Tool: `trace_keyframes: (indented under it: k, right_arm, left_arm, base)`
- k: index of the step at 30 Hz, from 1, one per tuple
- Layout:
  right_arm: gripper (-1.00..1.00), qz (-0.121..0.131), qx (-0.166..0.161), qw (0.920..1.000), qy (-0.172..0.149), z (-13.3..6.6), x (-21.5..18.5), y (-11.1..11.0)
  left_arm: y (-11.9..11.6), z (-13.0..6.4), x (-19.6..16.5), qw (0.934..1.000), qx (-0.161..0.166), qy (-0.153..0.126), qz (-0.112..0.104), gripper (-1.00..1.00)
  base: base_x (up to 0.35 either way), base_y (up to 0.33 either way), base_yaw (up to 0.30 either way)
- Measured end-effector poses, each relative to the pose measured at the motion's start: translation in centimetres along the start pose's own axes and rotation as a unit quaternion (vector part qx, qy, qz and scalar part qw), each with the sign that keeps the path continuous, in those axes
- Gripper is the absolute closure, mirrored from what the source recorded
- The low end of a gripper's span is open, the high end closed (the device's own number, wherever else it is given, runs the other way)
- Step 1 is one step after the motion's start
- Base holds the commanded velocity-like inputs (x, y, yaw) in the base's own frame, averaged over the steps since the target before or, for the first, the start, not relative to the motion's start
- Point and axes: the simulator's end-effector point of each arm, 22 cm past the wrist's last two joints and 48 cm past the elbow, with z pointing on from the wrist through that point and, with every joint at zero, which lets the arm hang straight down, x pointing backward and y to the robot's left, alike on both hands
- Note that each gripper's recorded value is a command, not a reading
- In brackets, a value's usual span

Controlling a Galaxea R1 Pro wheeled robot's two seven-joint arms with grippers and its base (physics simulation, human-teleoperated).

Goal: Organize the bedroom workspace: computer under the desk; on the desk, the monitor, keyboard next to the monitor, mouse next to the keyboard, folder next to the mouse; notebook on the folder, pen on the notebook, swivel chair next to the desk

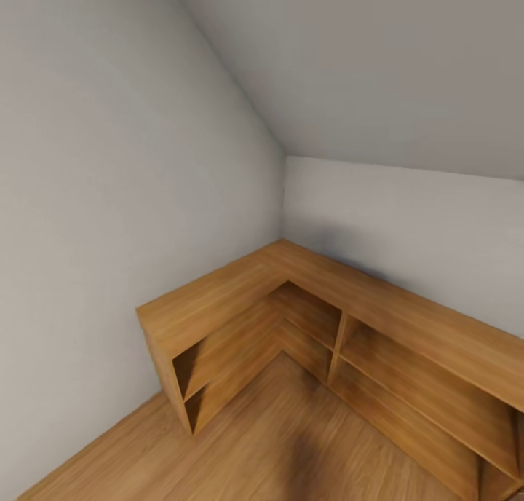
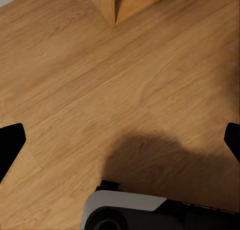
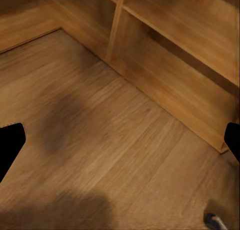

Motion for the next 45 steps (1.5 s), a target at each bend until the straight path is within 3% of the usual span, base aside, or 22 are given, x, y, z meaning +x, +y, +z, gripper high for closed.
trace_keyframes:
  k: [6,15,25,38,45]
  right_arm:
    - [-1.0,-0.003,-0.011,0.9999,0.002,-0.2,0.3,0.3]
    - [-1.0,-0.005,-0.061,0.9981,0.004,-0.5,0.5,2.2]
    - [-1.0,-0.005,-0.066,0.9978,0.004,-0.5,0.5,2.4]
    - [-1.0,-0.005,-0.067,0.9977,0.005,-0.5,0.5,2.4]
    - [-1.0,-0.006,-0.067,0.9977,0.005,-0.5,0.5,2.4]
  left_arm:
    - [0.0,0.0,0.0,1.0,0.001,0.0,0.0,-1.0]
    - [0.0,0.0,0.0,1.0,0.001,-0.001,0.0,-1.0]
    - [0.0,0.0,0.0,1.0,0.001,-0.001,0.0,-1.0]
    - [0.0,0.0,0.0,1.0,0.001,0.0,0.0,-1.0]
    - [0.0,0.0,0.0,1.0,0.0,-0.001,-0.001,-1.0]
  base:
    - [-0.19,0.264,-0.267]
    - [-0.095,0.244,-0.275]
    - [0.195,0.067,-0.283]
    - [0.018,0.011,-0.284]
    - [0.045,0.214,-0.285]
